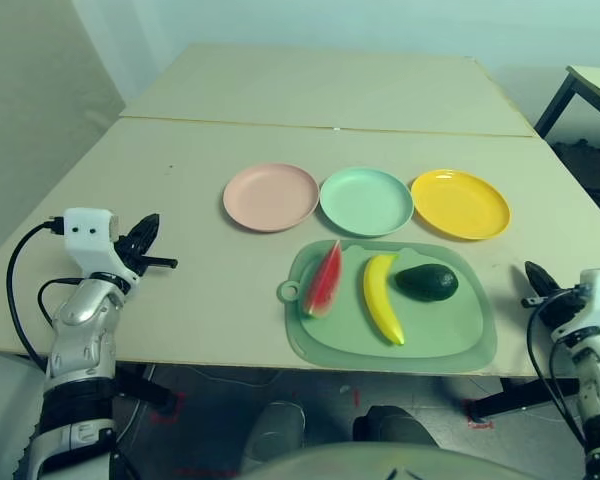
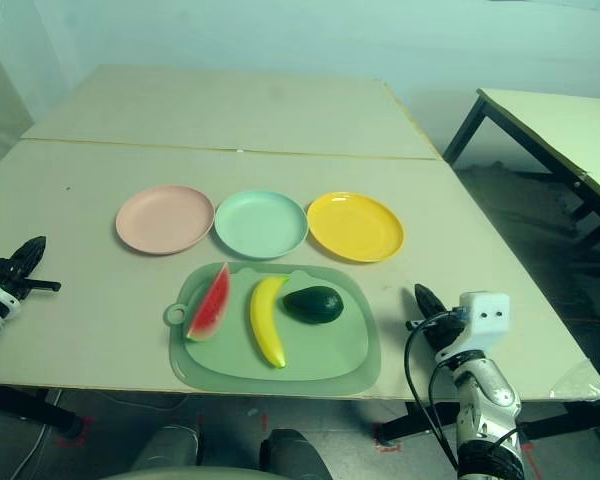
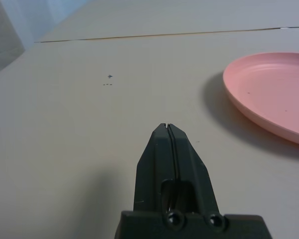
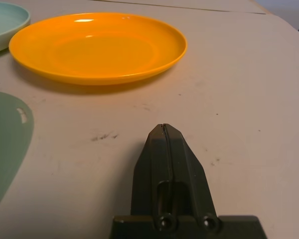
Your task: Place the fruits into color-matched plates.
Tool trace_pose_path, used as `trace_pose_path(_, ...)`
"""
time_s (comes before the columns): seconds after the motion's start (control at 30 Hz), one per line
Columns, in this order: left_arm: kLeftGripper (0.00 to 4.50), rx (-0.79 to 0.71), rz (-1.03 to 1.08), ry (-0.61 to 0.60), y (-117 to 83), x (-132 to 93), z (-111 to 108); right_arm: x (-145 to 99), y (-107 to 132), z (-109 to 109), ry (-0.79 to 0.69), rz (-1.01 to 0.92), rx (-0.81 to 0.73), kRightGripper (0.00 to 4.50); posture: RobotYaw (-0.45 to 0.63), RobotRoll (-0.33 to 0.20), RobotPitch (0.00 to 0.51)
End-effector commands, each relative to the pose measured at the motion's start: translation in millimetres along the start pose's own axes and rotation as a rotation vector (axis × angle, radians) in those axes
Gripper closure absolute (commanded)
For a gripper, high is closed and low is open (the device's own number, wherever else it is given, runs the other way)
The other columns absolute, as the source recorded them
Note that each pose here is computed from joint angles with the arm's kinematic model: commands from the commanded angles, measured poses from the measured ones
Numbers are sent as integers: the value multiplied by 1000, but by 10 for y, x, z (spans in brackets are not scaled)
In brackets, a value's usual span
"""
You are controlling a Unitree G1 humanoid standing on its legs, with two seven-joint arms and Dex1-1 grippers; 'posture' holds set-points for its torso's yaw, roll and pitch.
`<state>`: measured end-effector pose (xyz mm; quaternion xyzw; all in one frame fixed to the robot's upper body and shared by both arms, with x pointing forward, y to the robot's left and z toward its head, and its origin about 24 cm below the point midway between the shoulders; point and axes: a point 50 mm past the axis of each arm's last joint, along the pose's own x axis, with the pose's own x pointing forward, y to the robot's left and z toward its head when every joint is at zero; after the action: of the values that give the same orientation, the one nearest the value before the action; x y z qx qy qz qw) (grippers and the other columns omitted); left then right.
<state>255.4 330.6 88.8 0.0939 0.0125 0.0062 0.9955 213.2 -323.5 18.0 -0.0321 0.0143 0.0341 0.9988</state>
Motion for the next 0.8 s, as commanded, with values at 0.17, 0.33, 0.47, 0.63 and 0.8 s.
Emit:
trace_pose_path(0.17, 4460, -60, -26, -17, -58, -22, 54, -67, -69, -33, 29, -34, 11, 4500, 107, 0, 54)
trace_pose_path(0.33, 3627, -83, -70, -5, -53, -116, 45, -75, -147, -4, 39, -34, -6, 3666, 103, 0, 56)
trace_pose_path(0.47, 2187, -68, -87, -1, -50, -156, 52, -108, -223, 18, 46, -37, -16, 2122, 94, 0, 58)
trace_pose_path(0.63, 384, -74, -165, -38, -86, -96, 132, -144, -322, 140, 22, 9, 2, 199, 54, 0, 57)
trace_pose_path(0.8, 28, -7, -474, -49, -227, 16, 289, -246, -491, 326, 40, 115, -125, 0, 42, 0, 60)
